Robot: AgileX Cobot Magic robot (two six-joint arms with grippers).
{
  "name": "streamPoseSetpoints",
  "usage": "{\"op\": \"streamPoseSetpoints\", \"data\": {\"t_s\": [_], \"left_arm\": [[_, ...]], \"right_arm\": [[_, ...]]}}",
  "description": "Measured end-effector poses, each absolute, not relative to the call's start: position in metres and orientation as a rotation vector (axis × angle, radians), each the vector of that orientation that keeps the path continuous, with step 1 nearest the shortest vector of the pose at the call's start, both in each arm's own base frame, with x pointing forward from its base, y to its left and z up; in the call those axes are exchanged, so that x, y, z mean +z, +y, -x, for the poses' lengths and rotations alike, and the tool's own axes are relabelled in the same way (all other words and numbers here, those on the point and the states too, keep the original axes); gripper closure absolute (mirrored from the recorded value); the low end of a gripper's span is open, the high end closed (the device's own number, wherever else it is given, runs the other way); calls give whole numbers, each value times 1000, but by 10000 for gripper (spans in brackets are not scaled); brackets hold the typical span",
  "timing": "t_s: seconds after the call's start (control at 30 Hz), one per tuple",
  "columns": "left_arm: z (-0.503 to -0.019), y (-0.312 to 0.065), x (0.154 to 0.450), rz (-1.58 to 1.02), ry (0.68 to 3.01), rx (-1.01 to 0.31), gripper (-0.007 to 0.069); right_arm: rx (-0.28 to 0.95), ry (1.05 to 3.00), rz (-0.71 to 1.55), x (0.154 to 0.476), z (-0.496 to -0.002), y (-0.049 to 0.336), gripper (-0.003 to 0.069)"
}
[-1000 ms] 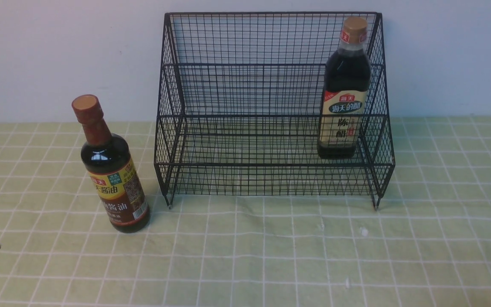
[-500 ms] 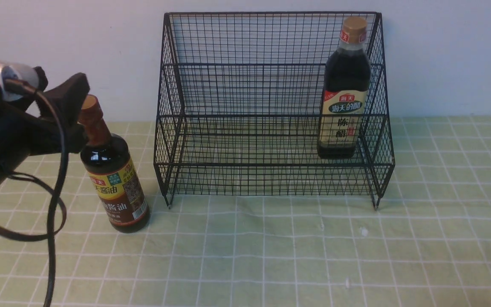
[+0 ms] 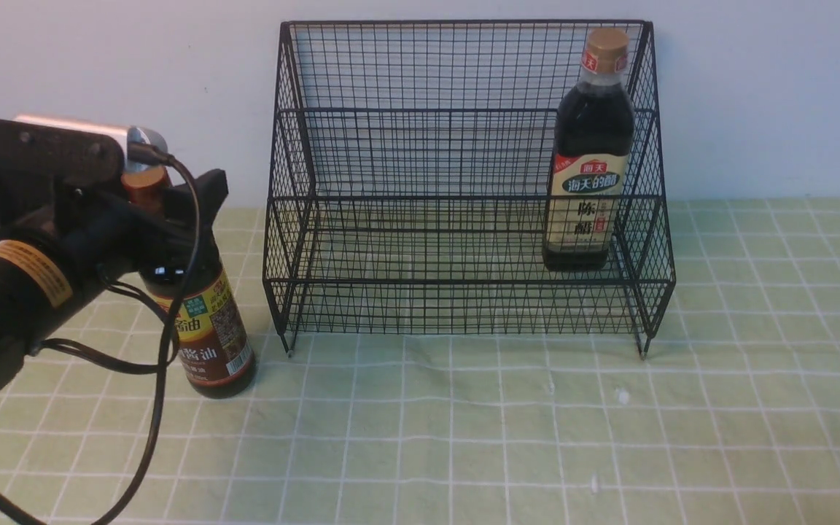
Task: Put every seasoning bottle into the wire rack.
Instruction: Use the left arm to grab the condiment bottle closest to it, then use the left arm to put the condiment bottle back on the shelf
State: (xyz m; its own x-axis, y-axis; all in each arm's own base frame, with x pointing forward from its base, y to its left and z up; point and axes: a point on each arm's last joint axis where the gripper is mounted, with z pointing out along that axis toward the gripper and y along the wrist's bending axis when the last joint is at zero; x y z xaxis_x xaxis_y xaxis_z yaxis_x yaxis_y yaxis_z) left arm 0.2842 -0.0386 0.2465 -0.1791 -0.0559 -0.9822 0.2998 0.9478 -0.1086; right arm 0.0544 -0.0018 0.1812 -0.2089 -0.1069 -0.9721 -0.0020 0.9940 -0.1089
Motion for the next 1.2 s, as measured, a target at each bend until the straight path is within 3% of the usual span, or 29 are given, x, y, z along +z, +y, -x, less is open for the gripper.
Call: {"op": "streamPoseSetpoints", "data": {"t_s": [0.13, 0.27, 0.4, 0.73, 0.87, 0.9, 1.03, 1.07, 1.1, 1.2], "left_arm": [[-290, -38, 237, -155, 1739, -334, 48], [-293, -38, 233, -125, 1740, -345, 117], [-294, -37, 232, -118, 1742, -347, 356], [-277, -38, 254, -243, 1793, -254, 368], [-271, -31, 310, -230, 1722, -136, 368], [-271, -30, 312, -228, 1720, -130, 368], [-263, -30, 377, -210, 1540, -132, 368], [-262, -30, 387, -134, 1519, -73, 368], [-262, -31, 394, -204, 1487, -155, 368], [-263, -34, 425, -193, 1394, -222, 368]], "right_arm": [[-96, 1779, 80, 181, -54, -2, 673], [-96, 1779, 80, 181, -54, -2, 673], [-96, 1779, 80, 181, -54, -2, 673], [-97, 1779, 81, 181, -54, -2, 673], [-97, 1779, 81, 181, -54, -2, 673], [-97, 1779, 81, 181, -54, -2, 673], [-97, 1779, 81, 181, -54, -2, 673], [-97, 1779, 81, 181, -54, -2, 673], [-97, 1779, 81, 181, -54, -2, 673], [-97, 1779, 81, 181, -54, -2, 673]]}}
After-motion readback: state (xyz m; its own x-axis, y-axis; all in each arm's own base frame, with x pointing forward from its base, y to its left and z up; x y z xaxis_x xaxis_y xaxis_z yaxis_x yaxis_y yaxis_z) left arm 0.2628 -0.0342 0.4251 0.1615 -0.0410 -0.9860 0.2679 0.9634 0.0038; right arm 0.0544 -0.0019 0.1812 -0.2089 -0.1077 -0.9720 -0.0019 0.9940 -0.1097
